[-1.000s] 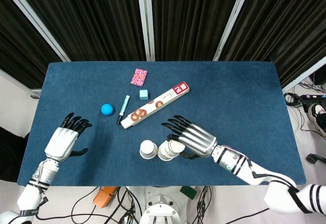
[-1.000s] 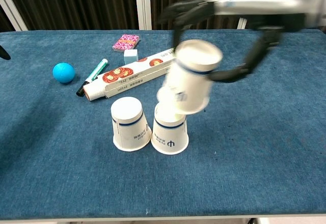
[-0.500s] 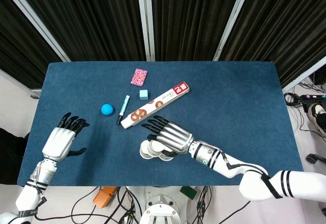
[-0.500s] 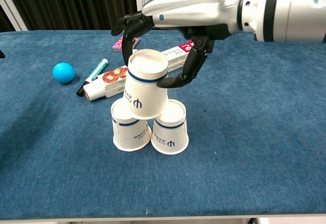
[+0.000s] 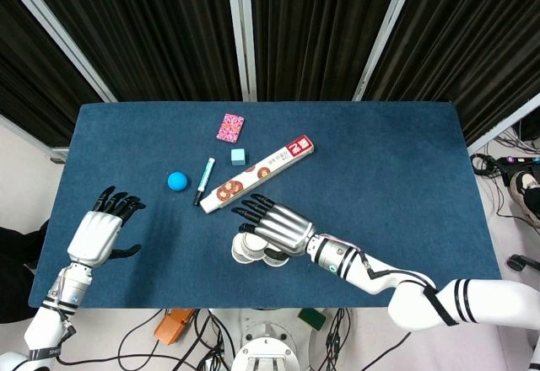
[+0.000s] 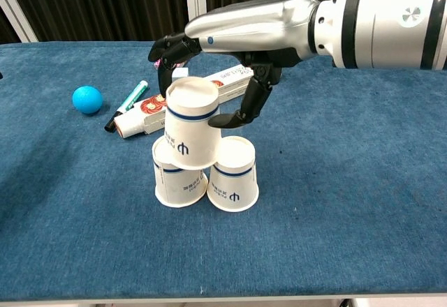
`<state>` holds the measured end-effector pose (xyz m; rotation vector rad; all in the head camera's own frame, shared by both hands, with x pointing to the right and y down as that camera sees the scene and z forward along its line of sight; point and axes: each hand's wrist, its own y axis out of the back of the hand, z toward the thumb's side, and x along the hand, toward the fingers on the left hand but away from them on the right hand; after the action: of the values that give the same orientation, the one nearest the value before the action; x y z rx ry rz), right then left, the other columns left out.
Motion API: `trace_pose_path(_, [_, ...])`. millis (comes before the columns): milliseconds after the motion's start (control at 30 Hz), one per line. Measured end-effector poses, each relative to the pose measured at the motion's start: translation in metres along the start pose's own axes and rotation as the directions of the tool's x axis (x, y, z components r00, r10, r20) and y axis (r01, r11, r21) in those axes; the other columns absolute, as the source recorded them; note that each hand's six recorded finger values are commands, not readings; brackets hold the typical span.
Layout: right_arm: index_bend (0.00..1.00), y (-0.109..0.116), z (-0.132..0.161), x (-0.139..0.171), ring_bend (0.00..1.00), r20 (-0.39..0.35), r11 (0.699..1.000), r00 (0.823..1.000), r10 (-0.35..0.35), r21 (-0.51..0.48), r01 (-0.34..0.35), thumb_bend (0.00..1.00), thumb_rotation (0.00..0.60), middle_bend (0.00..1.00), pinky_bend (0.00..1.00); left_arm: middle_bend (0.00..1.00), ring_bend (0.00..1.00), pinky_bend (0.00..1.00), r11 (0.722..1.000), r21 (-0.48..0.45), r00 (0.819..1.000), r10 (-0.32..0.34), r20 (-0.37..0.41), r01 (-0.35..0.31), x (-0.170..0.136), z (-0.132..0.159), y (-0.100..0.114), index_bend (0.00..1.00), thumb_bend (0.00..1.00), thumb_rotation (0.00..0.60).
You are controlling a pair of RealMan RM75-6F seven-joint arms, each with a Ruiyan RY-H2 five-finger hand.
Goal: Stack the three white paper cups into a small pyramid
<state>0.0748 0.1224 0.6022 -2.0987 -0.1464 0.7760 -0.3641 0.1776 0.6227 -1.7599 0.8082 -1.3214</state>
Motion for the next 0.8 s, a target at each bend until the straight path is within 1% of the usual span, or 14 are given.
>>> trace_pose_path(200, [0.21, 0.0, 0.001, 0.002, 0.0, 0.0, 1.0, 1.0, 0.002, -0.003, -0.002, 0.5, 0.6, 0.11, 0.04, 0.19, 0.13, 0.0, 1.0, -0.003, 1.0, -0.006, 0.004, 0.006, 0.0, 0.0, -0.002, 0.25, 0.14, 0.6])
trace_pose_path(333, [0.15, 0.007, 0.0, 0.007, 0.0, 0.007, 1.0, 1.0, -0.025, -0.003, 0.025, 0.5, 0.6, 0.11, 0.04, 0.19, 0.13, 0.0, 1.0, -0.006, 1.0, 0.0, 0.001, 0.0, 0.001, -0.002, 0.0, 0.25, 0.14, 0.6])
trace_pose_path(433, [0.09, 0.015, -0.011, 0.02, 0.0, 0.045, 0.998, 0.997, -0.069, 0.004, 0.069, 0.5, 0.6, 0.11, 0.04, 0.19, 0.13, 0.0, 1.0, -0.005, 1.0, 0.013, -0.014, -0.013, 0.002, -0.008, 0.003, 0.25, 0.14, 0.6])
trace_pose_path(533, [0.02, 0.021, -0.032, 0.042, 0.0, 0.122, 0.991, 0.984, -0.13, 0.033, 0.127, 0.5, 0.6, 0.1, 0.03, 0.19, 0.13, 0.0, 1.0, -0.005, 0.999, 0.029, -0.044, -0.029, 0.0, -0.02, 0.008, 0.25, 0.14, 0.6])
trace_pose_path(633, [0.0, 0.022, -0.058, 0.075, 0.0, 0.23, 0.979, 0.951, -0.205, 0.073, 0.193, 0.46, 0.6, 0.07, 0.02, 0.19, 0.13, 0.0, 0.999, -0.005, 0.995, 0.043, -0.088, -0.043, -0.004, -0.036, 0.011, 0.25, 0.14, 0.6])
trace_pose_path(733, [0.0, 0.016, -0.086, 0.122, 0.0, 0.365, 0.963, 0.891, -0.269, 0.103, 0.249, 0.41, 0.6, 0.05, 0.01, 0.19, 0.12, 0.0, 0.998, -0.004, 0.988, 0.056, -0.141, -0.057, -0.013, -0.055, 0.014, 0.25, 0.14, 0.6])
trace_pose_path(767, [0.0, 0.011, -0.097, 0.145, 0.0, 0.423, 0.957, 0.859, -0.289, 0.111, 0.267, 0.41, 0.6, 0.04, 0.01, 0.19, 0.11, 0.0, 0.998, -0.004, 0.987, 0.06, -0.149, -0.061, -0.014, -0.058, 0.014, 0.25, 0.14, 0.6])
trace_pose_path(800, [0.0, 0.006, -0.104, 0.162, 0.0, 0.466, 0.953, 0.832, -0.301, 0.115, 0.28, 0.41, 0.6, 0.03, 0.0, 0.19, 0.1, 0.0, 0.998, -0.005, 0.985, 0.067, -0.161, -0.068, -0.017, -0.062, 0.015, 0.24, 0.14, 0.6])
